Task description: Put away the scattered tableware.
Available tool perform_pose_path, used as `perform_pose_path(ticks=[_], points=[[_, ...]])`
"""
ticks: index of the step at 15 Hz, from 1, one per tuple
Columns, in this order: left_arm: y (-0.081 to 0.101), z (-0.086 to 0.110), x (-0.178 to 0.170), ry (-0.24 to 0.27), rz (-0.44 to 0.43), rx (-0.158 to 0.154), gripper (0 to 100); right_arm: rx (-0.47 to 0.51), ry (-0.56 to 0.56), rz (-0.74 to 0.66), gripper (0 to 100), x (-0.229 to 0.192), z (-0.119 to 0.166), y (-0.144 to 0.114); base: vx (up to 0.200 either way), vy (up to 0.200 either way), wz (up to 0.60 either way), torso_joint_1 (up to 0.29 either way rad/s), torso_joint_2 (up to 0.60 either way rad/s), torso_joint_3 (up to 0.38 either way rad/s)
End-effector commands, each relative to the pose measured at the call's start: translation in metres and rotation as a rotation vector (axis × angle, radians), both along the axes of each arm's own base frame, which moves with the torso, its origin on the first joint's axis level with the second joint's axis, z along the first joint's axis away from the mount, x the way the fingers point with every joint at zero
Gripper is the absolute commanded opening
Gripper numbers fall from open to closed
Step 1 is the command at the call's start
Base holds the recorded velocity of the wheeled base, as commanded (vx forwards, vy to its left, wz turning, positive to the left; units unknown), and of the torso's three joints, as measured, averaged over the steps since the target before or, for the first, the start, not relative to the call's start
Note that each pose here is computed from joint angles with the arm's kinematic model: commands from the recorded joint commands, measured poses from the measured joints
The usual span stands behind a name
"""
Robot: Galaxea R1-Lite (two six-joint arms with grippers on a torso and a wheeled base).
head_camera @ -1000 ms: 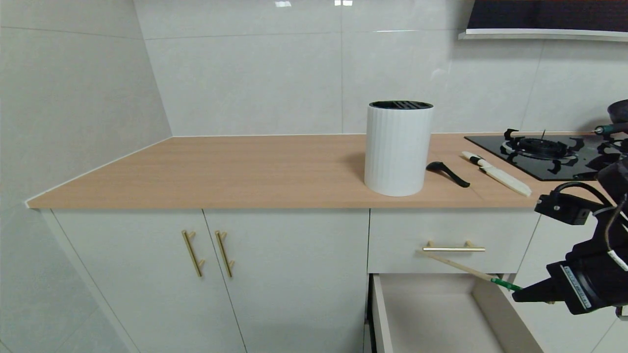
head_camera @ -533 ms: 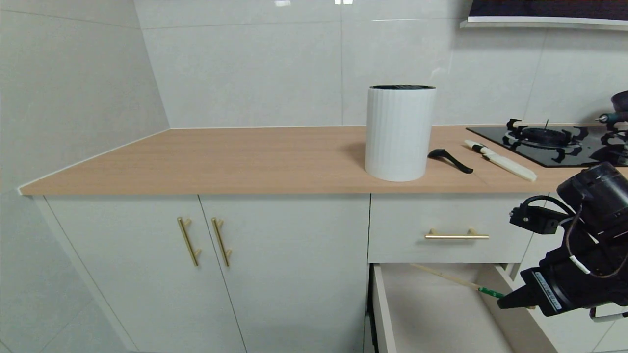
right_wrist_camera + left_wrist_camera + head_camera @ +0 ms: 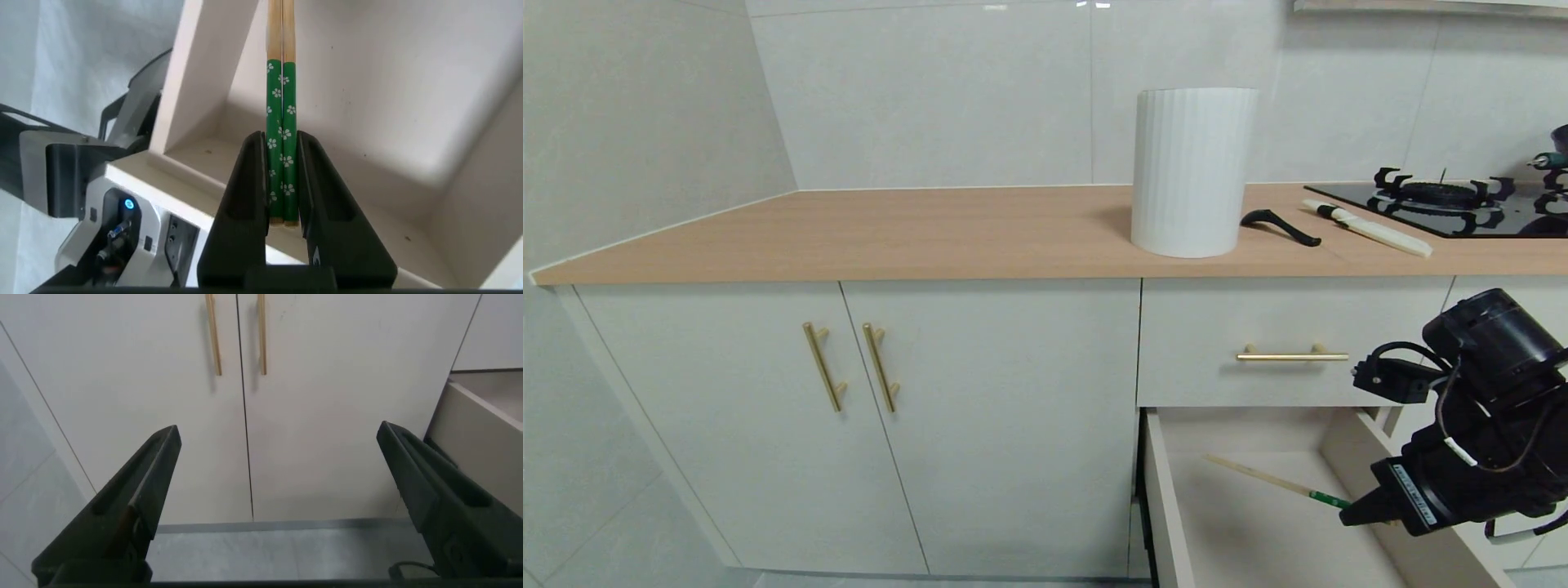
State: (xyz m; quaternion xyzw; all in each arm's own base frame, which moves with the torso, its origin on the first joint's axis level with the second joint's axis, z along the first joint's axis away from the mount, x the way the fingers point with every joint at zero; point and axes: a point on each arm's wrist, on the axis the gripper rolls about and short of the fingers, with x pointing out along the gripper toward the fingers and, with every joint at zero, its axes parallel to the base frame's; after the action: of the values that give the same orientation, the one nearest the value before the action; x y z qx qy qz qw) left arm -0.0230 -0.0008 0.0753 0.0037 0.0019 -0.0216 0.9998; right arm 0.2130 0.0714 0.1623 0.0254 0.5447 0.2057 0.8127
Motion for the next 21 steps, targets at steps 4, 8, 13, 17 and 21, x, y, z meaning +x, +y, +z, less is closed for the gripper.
perform_pose_path(ticks=[4, 8, 13, 17, 21], points=[[0.0, 0.0, 0.0, 0.001, 0.0, 0.0, 100, -0.004, 0.016, 0.001, 0, 0.009, -0.009, 0.004, 0.0, 0.0, 0.0, -0.003, 0.02, 0.009], [0.0, 0.0, 0.0, 0.001, 0.0, 0.0, 100, -0.017, 0.033, -0.004, 0, 0.033, -0.044, 0.015, 0.0, 0.0, 0.0, 0.0, 0.0, 0.0], [0.0, 0.0, 0.0, 0.001, 0.0, 0.0, 100, -0.039, 0.08, -0.183, 0, 0.076, -0.112, 0.032, 0.0, 0.0, 0.0, 0.0, 0.0, 0.0], [0.0, 0.0, 0.0, 0.001, 0.0, 0.0, 100, -0.146, 0.086, -0.206, 0, 0.082, -0.158, 0.05, 0.0, 0.0, 0.0, 0.0, 0.0, 0.0], [0.0, 0.0, 0.0, 0.001, 0.0, 0.0, 100, -0.253, 0.101, -0.174, 0, 0.076, -0.189, 0.067, 0.0, 0.0, 0.0, 0.0, 0.0, 0.0]])
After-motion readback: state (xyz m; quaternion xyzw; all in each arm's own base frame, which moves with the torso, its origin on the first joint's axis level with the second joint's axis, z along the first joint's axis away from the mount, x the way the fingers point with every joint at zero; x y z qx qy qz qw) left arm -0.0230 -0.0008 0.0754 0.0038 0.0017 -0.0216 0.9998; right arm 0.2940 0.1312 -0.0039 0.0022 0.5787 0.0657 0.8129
